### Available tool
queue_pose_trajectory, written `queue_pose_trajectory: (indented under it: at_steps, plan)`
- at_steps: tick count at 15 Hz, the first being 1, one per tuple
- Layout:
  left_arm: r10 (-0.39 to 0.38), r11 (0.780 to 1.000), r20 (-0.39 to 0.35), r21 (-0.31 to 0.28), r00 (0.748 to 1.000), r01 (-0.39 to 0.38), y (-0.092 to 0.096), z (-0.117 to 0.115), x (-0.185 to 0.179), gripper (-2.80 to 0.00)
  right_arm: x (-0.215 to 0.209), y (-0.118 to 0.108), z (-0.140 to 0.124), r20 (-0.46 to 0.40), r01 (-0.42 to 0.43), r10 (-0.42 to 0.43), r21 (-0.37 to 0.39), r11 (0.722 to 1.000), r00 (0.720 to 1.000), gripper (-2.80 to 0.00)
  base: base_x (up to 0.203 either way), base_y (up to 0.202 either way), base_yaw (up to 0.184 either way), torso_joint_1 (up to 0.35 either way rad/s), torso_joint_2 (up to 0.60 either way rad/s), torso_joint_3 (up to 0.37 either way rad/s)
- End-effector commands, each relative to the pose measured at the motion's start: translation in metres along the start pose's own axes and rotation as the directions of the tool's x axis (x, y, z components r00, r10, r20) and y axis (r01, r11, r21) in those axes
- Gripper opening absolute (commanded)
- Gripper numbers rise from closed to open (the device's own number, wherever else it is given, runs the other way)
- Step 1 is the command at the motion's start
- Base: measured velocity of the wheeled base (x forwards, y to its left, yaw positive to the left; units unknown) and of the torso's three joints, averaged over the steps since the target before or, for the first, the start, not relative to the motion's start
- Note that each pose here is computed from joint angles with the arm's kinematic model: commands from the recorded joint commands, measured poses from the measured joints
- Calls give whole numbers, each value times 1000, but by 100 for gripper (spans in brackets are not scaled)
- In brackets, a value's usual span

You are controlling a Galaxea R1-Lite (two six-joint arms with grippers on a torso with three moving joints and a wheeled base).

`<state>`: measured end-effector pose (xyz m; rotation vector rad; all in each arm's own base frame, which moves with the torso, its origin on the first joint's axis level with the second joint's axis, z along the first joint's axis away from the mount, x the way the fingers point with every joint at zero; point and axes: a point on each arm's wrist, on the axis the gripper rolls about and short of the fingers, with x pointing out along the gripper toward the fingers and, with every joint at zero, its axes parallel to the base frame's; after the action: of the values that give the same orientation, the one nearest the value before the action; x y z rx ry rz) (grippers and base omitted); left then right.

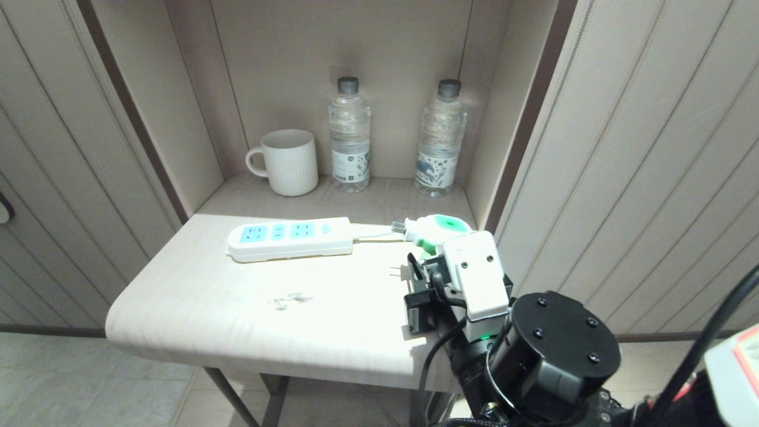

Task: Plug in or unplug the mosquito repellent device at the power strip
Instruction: Pick up the mosquito repellent liquid

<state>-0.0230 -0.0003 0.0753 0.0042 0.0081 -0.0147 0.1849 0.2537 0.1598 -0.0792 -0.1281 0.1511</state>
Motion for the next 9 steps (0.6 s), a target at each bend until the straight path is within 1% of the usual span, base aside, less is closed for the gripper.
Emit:
queue_pose_trajectory:
  at_steps: [1, 7, 9]
  plan:
    - [-1, 1000, -1, 0, 1000, 1, 0, 0, 0, -280, 3, 5, -5, -7, 2, -2, -13, 1000, 1000, -280, 0, 0, 0, 0, 0, 0]
    - [-1, 1000, -1, 0, 1000, 1, 0, 0, 0, -280, 6, 7, -2, 3, 11, -11, -10, 1000, 1000, -280, 0, 0, 0, 0, 0, 0]
    - [-1, 1000, -1, 0, 1000, 1, 0, 0, 0, -280, 4, 5, -6, -8, 11, -11, -18, 1000, 1000, -280, 0, 0, 0, 0, 0, 0]
